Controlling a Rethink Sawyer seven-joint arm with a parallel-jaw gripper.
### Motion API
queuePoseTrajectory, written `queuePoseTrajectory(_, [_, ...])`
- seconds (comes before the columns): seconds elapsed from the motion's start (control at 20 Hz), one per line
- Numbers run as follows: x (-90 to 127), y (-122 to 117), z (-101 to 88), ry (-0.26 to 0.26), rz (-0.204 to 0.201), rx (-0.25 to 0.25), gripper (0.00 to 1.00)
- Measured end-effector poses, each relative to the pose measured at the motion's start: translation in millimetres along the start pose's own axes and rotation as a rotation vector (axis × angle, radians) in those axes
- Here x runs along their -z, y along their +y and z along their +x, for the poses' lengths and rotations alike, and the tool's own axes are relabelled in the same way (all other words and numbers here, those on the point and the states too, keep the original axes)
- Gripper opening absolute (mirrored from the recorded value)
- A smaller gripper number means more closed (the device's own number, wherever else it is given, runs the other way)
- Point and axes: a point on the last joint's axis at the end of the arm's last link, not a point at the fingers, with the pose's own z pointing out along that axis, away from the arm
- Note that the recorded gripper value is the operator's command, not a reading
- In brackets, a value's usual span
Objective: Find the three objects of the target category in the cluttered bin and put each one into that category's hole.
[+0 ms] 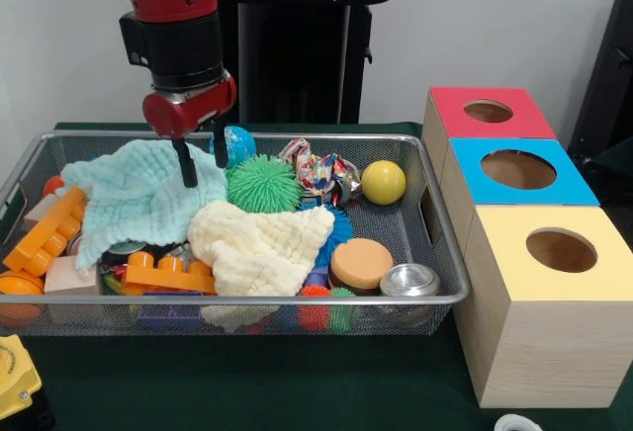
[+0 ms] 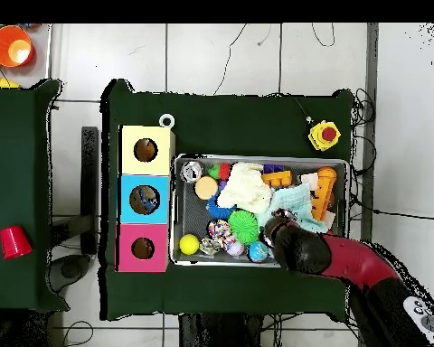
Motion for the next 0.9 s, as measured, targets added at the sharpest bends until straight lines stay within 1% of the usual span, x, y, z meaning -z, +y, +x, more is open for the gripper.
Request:
queuePoseTrajectory(0.05, [1, 0, 2.4, 0.002, 0.000, -0.015, 1.00])
queuePoseTrajectory(0.1, [1, 1, 6.6, 0.003, -0.001, -0.042, 1.00])
queuePoseTrajectory(0.3, [4, 1, 25.6, -0.006, -0.003, -0.189, 1.00])
queuePoseTrajectory(0.45, [6, 0, 37.2, -0.002, -0.005, -0.267, 1.00])
queuePoseTrajectory(0.5, [7, 0, 44.0, 0.004, -0.007, -0.309, 1.00])
queuePoseTrajectory(0.55, [7, 1, 49.0, 0.010, -0.009, -0.340, 1.00])
queuePoseTrajectory(0.65, [9, 3, 58.1, 0.027, -0.010, -0.391, 1.00])
queuePoseTrajectory(0.85, [13, 8, 69.1, 0.073, -0.007, -0.462, 1.00])
queuePoseTrajectory(0.9, [13, 9, 69.3, 0.079, -0.006, -0.469, 1.00])
